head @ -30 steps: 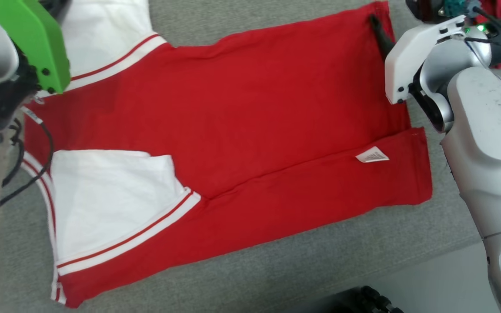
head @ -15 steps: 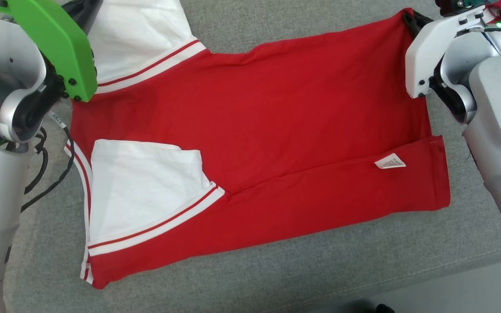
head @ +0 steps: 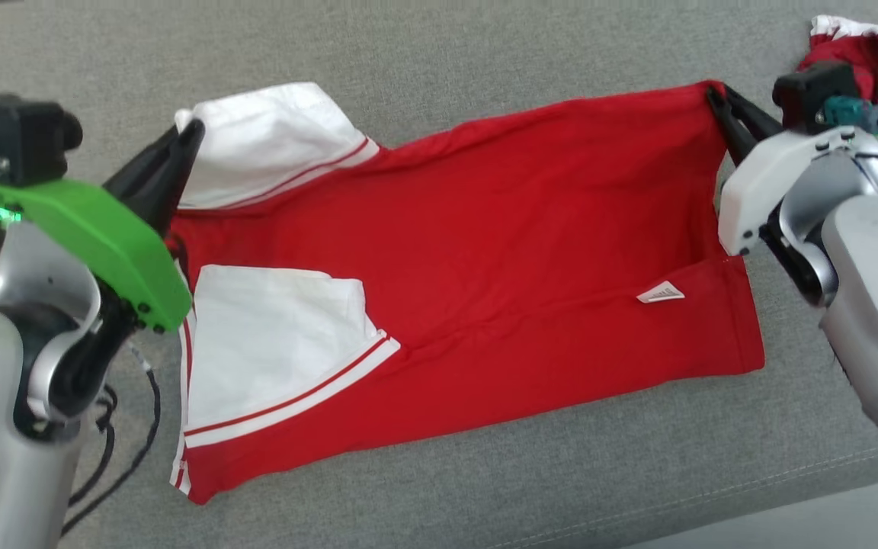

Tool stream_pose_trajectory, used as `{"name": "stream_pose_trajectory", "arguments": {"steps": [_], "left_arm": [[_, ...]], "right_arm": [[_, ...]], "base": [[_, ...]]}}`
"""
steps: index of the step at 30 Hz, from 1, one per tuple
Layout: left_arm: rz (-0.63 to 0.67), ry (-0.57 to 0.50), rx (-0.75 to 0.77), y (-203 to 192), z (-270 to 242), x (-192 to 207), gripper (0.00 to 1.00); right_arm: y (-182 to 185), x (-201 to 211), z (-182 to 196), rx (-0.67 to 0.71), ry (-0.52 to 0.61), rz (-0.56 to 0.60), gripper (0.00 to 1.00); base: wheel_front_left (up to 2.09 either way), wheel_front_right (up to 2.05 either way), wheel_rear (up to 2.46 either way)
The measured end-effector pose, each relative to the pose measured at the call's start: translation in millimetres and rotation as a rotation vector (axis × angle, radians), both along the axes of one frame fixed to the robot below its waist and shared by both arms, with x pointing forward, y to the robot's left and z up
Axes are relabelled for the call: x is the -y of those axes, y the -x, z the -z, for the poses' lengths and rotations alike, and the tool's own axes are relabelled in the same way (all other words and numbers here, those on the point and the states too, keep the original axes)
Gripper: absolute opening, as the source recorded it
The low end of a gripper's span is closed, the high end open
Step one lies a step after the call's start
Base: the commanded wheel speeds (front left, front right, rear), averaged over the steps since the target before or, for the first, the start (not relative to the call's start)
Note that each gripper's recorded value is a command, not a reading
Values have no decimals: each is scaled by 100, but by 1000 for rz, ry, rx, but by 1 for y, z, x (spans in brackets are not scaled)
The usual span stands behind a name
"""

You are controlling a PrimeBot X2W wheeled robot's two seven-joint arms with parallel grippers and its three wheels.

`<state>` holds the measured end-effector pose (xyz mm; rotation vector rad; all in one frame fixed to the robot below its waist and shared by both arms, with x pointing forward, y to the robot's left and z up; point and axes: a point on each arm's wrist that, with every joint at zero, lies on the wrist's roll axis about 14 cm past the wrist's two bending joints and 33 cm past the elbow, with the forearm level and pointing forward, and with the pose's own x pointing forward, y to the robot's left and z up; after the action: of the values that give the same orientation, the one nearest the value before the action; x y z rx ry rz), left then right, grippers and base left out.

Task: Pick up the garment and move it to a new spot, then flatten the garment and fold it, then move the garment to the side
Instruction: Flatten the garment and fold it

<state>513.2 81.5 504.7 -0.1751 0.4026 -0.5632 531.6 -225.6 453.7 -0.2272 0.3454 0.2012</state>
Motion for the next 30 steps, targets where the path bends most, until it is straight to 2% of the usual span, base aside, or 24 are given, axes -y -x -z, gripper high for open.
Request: {"name": "stream_pose_trajectory", "arguments": {"steps": [5,12,17,23,25,26,27,30], "left_arm": [[-71,81,-13,40,-3,-11,0],[-198,177,-108,99,19,-27,0],[-261,174,-147,121,37,-38,0],[-279,173,-167,131,52,-35,0],[-286,166,-176,132,59,-35,0],[-292,167,-181,133,61,-35,36],[-306,167,-181,135,65,-36,100],[-353,185,-171,138,67,-41,100]], "right_arm": [[27,-3,-5,42,-37,-10,0],[71,-6,-9,71,-93,13,0],[96,-10,-3,50,-127,43,0],[110,-8,-1,44,-131,72,0],[111,-8,-1,50,-132,77,33],[113,-7,-1,52,-133,84,72],[115,-6,1,51,-146,99,100],[121,-1,3,63,-174,138,100]], "base": [[0,0,0],[0,0,0],[0,0,0],[0,0,0],[0,0,0],[0,0,0],[0,0,0],[0,0,0]]}}
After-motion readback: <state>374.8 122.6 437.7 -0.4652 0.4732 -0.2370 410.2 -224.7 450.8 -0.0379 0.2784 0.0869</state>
